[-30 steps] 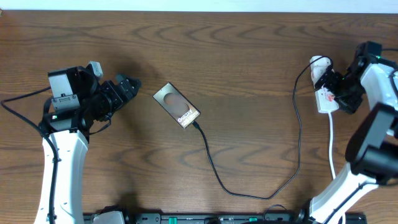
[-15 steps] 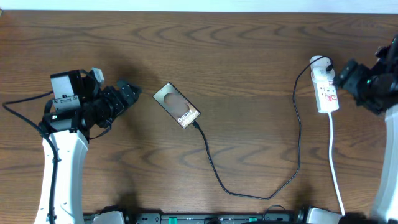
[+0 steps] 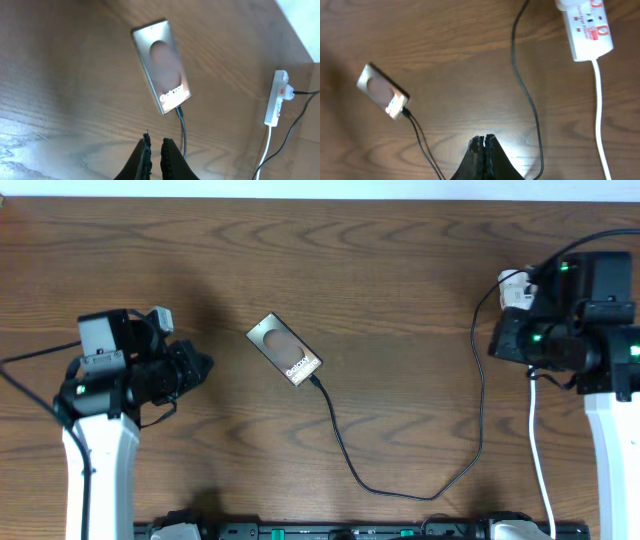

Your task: Plug charger to phone and switch on socket

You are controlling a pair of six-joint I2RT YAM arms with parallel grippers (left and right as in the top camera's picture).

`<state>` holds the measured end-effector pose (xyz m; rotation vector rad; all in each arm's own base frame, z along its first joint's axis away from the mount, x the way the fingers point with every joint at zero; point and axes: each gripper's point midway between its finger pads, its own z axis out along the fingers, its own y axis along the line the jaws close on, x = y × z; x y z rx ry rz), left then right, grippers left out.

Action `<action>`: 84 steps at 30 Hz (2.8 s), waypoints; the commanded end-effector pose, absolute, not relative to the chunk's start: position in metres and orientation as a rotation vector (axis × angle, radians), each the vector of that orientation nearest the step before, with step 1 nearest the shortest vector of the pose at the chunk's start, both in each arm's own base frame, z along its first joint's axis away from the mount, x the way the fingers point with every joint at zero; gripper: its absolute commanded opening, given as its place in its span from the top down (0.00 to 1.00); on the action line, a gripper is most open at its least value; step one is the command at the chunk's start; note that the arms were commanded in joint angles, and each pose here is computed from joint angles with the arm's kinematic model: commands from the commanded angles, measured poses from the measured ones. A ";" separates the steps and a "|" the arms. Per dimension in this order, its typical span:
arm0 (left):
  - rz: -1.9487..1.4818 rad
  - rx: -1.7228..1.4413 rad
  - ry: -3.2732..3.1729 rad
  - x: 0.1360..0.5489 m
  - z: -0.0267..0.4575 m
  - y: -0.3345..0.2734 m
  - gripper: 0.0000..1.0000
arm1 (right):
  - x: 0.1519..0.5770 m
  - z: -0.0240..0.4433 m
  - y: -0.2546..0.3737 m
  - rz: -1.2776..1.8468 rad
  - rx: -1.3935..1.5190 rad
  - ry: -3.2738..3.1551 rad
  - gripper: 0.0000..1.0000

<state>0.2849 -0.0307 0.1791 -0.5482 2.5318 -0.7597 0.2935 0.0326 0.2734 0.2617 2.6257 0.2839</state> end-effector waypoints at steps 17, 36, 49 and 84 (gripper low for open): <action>-0.578 -0.006 2.240 0.199 0.258 -0.070 0.02 | 0.244 0.226 0.087 0.371 0.029 2.474 0.01; -0.579 -0.010 2.253 0.198 0.256 -0.070 0.02 | 0.239 0.215 0.085 0.355 0.036 2.531 0.01; -0.083 0.260 1.838 0.194 0.273 -0.034 0.02 | 0.240 0.214 0.085 0.355 0.036 2.533 0.01; -0.157 0.129 1.693 0.242 0.144 -0.028 0.02 | 0.240 0.214 0.085 0.354 0.037 2.535 0.01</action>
